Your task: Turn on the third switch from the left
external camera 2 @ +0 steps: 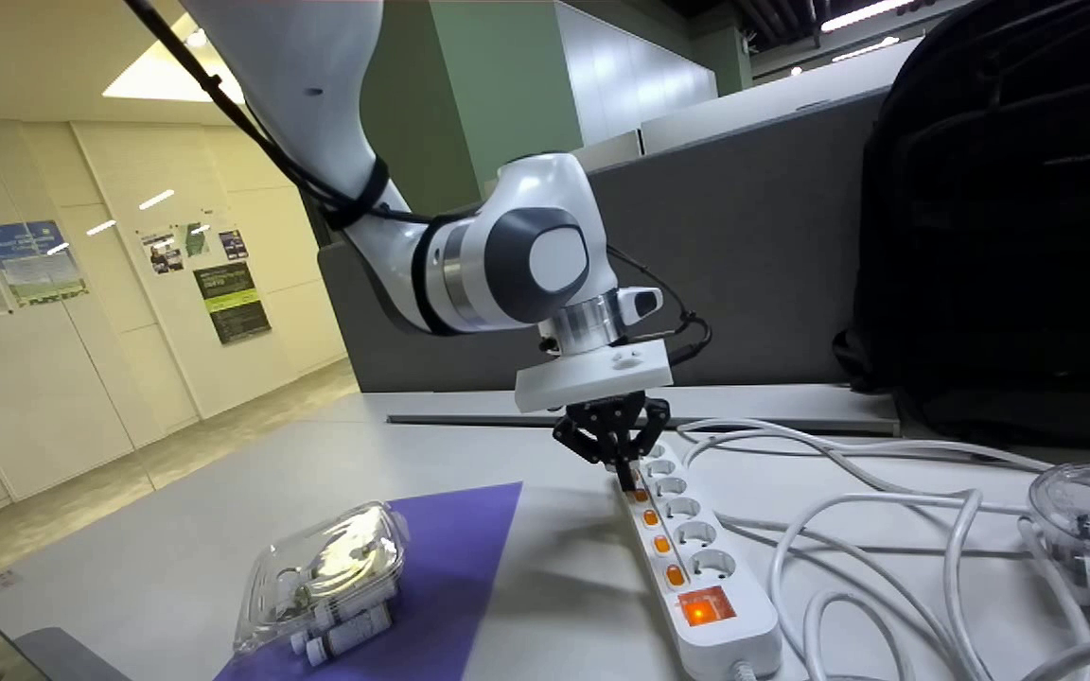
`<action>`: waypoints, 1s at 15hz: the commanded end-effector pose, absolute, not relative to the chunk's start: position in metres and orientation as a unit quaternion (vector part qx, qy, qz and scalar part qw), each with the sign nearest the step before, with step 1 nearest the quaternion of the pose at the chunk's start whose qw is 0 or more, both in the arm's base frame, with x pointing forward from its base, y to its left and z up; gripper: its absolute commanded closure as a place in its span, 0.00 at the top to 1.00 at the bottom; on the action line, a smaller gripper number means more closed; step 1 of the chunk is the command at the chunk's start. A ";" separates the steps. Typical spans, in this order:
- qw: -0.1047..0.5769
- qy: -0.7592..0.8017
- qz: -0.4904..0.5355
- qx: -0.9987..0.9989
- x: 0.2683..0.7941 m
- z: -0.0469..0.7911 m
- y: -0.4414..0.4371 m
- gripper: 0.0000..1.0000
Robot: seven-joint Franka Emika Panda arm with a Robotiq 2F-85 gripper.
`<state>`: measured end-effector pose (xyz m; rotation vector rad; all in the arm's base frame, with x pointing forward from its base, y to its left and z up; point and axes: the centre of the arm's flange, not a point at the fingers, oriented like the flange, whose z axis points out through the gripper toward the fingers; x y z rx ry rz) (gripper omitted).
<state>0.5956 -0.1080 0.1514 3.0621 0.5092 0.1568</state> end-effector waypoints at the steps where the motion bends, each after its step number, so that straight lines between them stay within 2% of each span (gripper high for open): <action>1: 0.018 0.163 0.051 0.985 0.601 0.152 -0.110 0.00; 15: 0.023 0.148 0.064 0.987 0.595 0.160 -0.118 0.00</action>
